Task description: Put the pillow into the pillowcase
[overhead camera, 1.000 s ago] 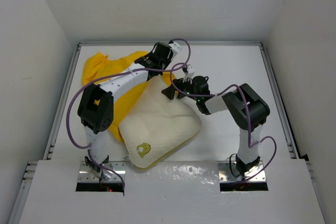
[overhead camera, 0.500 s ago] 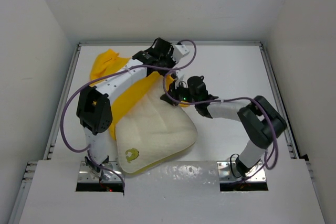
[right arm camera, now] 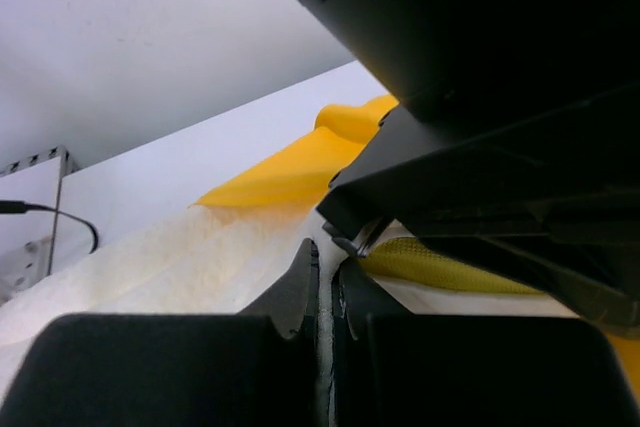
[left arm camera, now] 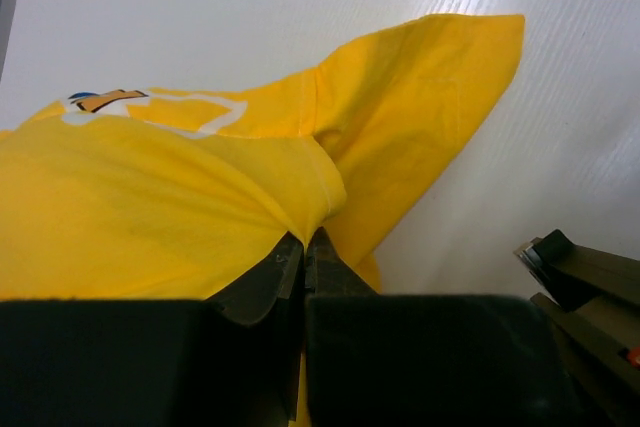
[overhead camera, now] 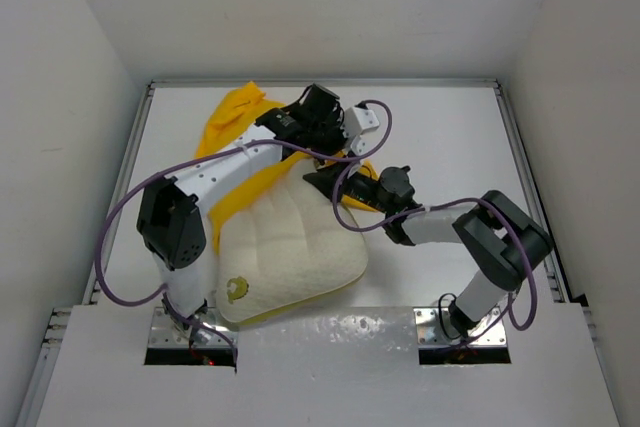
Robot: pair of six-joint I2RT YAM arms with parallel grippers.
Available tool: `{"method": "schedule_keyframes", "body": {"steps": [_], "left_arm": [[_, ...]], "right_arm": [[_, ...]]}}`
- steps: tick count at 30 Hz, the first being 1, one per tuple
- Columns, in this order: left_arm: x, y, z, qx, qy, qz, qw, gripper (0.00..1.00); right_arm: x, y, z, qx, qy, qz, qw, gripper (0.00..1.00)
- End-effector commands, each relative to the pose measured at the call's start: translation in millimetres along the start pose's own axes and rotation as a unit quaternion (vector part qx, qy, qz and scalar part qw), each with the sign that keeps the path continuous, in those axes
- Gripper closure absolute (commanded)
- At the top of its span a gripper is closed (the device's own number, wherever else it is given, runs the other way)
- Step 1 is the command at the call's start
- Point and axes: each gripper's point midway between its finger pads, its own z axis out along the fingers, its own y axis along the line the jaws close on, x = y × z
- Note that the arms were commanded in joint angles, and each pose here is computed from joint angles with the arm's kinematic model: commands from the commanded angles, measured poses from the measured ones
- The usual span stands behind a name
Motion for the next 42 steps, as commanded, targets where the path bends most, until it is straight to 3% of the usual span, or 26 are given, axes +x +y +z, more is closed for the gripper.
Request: {"method": "schedule_keyframes", "body": {"steps": [1, 5, 9, 12, 15, 20, 24, 27, 30, 35, 39, 42], "left_arm": [[-19.2, -80.2, -37.3, 0.154, -0.056, 0.070, 0.984, 1.00], [-12.7, -77.3, -35.9, 0.136, -0.056, 0.075, 0.986, 1.00], [-9.6, -80.2, -36.8, 0.142, -0.055, 0.074, 0.986, 1.00], [-16.3, -72.3, -46.8, 0.120, -0.068, 0.065, 0.988, 1.00], [-19.8, -36.2, -46.8, 0.030, -0.067, 0.033, 0.997, 1.00], [2.2, -40.5, -14.7, 0.031, -0.023, 0.024, 0.999, 1.00], [11.7, -22.7, 3.7, -0.022, -0.009, 0.011, 1.000, 1.00], [-9.1, 6.7, 4.8, -0.086, -0.043, -0.016, 0.995, 1.00], [-21.6, 24.3, 6.6, -0.101, -0.056, -0.041, 0.992, 1.00], [3.3, -28.1, 27.9, -0.004, -0.020, 0.000, 1.000, 1.00], [32.5, -58.2, 26.1, 0.026, -0.013, 0.039, 0.999, 1.00], [40.9, -56.2, 29.5, 0.017, -0.008, 0.037, 0.999, 1.00]], "right_arm": [[-54.3, -113.1, -22.5, 0.207, -0.162, 0.084, 0.961, 1.00], [-52.0, -146.6, -34.3, 0.243, -0.220, 0.160, 0.931, 1.00], [-41.3, -162.2, -45.1, 0.281, -0.231, 0.162, 0.917, 1.00], [-27.3, -155.6, -56.3, 0.281, -0.214, 0.156, 0.923, 1.00], [-18.7, -136.9, -61.1, 0.251, -0.180, 0.144, 0.940, 1.00], [-23.2, -130.1, -42.8, 0.213, -0.167, 0.141, 0.952, 1.00], [-36.9, -116.9, -24.9, 0.162, -0.169, 0.139, 0.962, 1.00], [-37.1, -96.4, -16.7, 0.136, -0.154, 0.120, 0.971, 1.00], [-37.5, -77.5, -9.5, 0.106, -0.139, 0.107, 0.979, 1.00], [-61.1, -95.0, 1.6, 0.110, -0.168, 0.116, 0.973, 1.00], [-72.4, -142.6, 2.3, 0.144, -0.193, 0.149, 0.959, 1.00], [-72.6, -159.3, -2.4, 0.176, -0.207, 0.156, 0.950, 1.00]]}}
